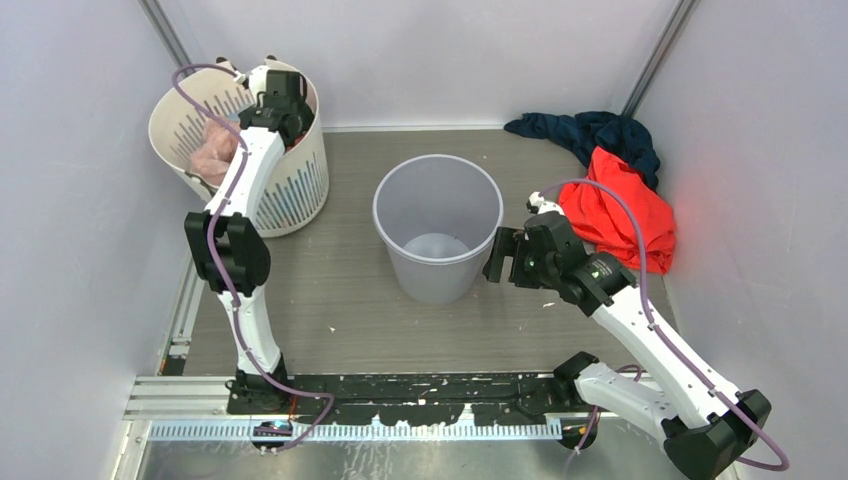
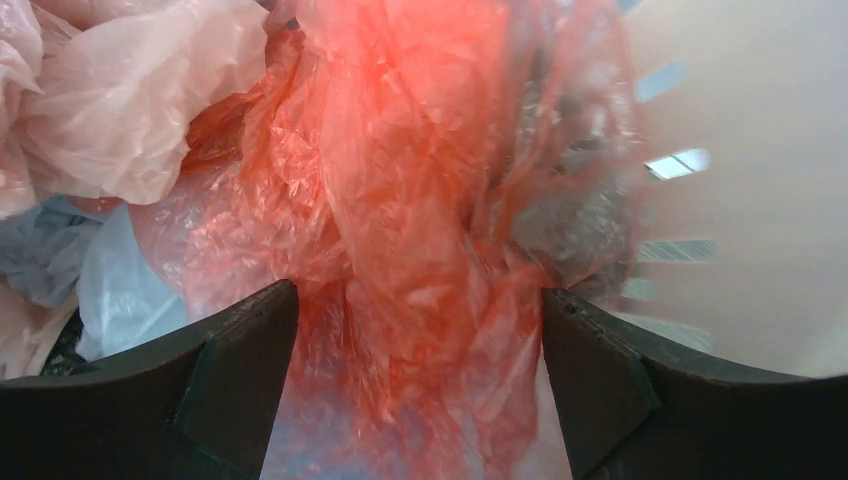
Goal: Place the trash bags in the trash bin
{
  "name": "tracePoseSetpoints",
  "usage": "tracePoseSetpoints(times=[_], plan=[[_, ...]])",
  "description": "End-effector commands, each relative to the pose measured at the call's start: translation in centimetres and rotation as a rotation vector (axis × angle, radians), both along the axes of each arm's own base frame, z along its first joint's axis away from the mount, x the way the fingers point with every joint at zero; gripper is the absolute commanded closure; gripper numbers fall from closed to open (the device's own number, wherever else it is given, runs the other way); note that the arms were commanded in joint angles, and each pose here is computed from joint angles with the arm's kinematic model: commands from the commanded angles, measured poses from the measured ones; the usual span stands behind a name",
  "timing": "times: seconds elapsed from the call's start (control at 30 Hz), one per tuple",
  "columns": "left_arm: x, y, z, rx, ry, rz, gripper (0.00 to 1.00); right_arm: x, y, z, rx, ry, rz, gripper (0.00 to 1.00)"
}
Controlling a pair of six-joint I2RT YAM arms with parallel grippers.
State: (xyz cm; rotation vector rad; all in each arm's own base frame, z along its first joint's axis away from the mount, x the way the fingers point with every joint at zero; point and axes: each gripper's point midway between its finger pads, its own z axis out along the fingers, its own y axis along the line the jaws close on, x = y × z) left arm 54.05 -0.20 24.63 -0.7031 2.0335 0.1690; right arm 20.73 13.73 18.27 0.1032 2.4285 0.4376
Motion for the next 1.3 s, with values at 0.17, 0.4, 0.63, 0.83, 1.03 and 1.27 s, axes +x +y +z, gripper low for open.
tracePoseSetpoints(times=[0.17,0.4,0.63,0.83,1.03,1.27], plan=[[0.9,2.3,-1.8,-0.026,-0.035,0.172,0.12,0.5,1.5,-0.3,0.048,-0.026,0.057,0.08],[1.0,2.1,-1.6,-0.046,-0.034,0.133,0.93,0.7,1.9,-0.9,0.050,-0.013,0.068,0.08],[-2.1,-1.6,1.8,-0.045,-0.092,0.009,1.00,0.4,2.8,-1.0,0.106,0.000,0.084,0.09],[-7.6,-3.1,6.5,-0.008,-0.204,-0.007,1.00,-0.2,3.2,0.1,0.154,-0.013,0.092,0.11],[-10.8,-1.6,14.9,0.043,-0.337,-0.017,1.00,-1.2,2.5,2.9,0.163,-0.070,0.119,0.01],[-14.6,-2.2,23.9,0.038,-0.489,-0.146,1.00,-2.1,2.2,5.8,0.179,-0.109,0.152,0.00]])
